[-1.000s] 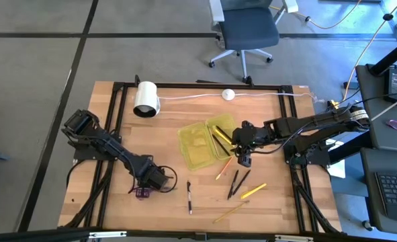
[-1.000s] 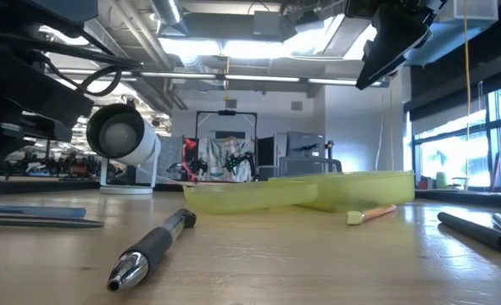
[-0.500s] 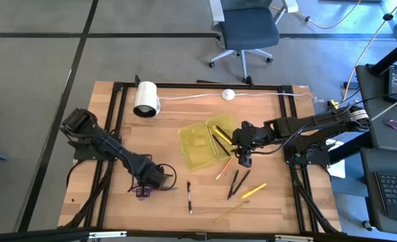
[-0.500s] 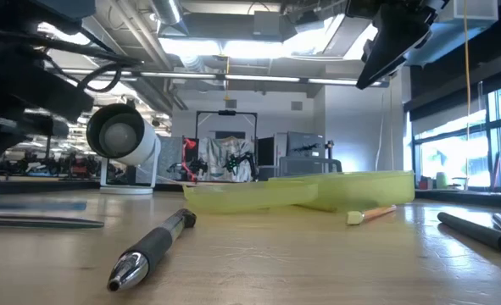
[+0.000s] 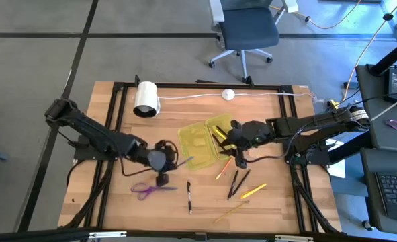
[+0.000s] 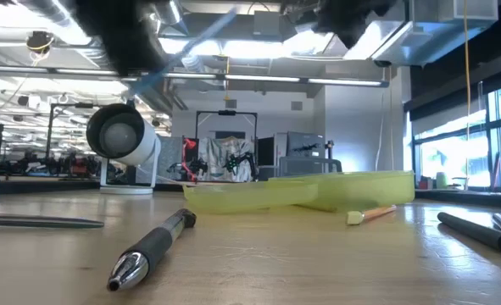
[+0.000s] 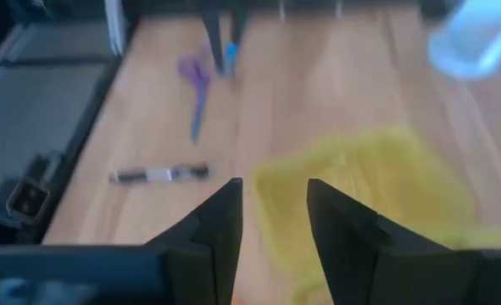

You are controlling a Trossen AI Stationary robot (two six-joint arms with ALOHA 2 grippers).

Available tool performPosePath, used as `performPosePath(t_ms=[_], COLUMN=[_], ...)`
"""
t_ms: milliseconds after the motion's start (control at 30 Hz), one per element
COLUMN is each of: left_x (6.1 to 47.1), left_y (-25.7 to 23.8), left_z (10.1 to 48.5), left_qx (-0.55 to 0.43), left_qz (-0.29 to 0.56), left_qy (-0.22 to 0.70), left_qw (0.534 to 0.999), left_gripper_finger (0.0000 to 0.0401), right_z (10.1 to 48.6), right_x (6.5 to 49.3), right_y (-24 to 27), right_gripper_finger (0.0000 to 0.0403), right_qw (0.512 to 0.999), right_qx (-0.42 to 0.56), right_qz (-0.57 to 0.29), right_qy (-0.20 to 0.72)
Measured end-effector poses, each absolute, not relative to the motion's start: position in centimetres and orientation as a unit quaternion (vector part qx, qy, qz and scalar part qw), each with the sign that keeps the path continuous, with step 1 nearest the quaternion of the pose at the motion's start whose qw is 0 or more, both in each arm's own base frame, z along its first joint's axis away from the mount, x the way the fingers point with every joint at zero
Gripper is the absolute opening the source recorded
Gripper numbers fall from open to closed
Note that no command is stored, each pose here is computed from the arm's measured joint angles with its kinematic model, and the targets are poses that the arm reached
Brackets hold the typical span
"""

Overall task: Pick & place school supplies into a supply box
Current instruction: Put the blue pen into the yellow supply box

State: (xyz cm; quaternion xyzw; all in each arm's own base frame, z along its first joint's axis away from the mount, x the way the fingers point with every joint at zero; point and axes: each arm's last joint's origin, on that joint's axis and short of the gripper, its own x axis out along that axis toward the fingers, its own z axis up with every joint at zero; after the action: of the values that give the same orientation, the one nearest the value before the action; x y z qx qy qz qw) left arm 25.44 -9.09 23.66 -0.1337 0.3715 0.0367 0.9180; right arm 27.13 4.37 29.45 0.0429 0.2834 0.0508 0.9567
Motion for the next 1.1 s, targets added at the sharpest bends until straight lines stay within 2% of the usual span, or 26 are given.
performPosePath(t_ms=[167, 400, 667, 767, 1100], left_x=[27.5, 29.1, 29.6, 29.7, 29.7], left_y=[-7.4, -5.6, -4.5, -4.3, -4.3], left_z=[25.7, 28.0, 29.4, 29.8, 30.9], left_qx=[-0.103, -0.057, -0.018, -0.006, 0.008], left_qz=[0.029, 0.008, 0.009, 0.011, 0.002], left_qy=[0.249, 0.128, 0.054, 0.031, -0.025], left_qw=[0.963, 0.99, 0.998, 0.999, 1.0], left_gripper_finger=[0.0017, 0.0017, 0.0017, 0.0017, 0.0017], right_z=[30.5, 31.4, 32.6, 33.0, 33.2], right_x=[27.7, 28.0, 28.4, 28.6, 29.2], right_y=[4.6, 4.8, 4.9, 4.7, 4.6], right_gripper_finger=[0.0138, 0.0138, 0.0138, 0.0138, 0.0138], right_qw=[0.971, 0.978, 0.987, 0.993, 0.997], right_qx=[-0.004, -0.01, -0.022, -0.021, -0.023], right_qz=[0.092, 0.119, 0.121, 0.089, 0.052], right_qy=[0.219, 0.173, 0.104, 0.077, 0.05])
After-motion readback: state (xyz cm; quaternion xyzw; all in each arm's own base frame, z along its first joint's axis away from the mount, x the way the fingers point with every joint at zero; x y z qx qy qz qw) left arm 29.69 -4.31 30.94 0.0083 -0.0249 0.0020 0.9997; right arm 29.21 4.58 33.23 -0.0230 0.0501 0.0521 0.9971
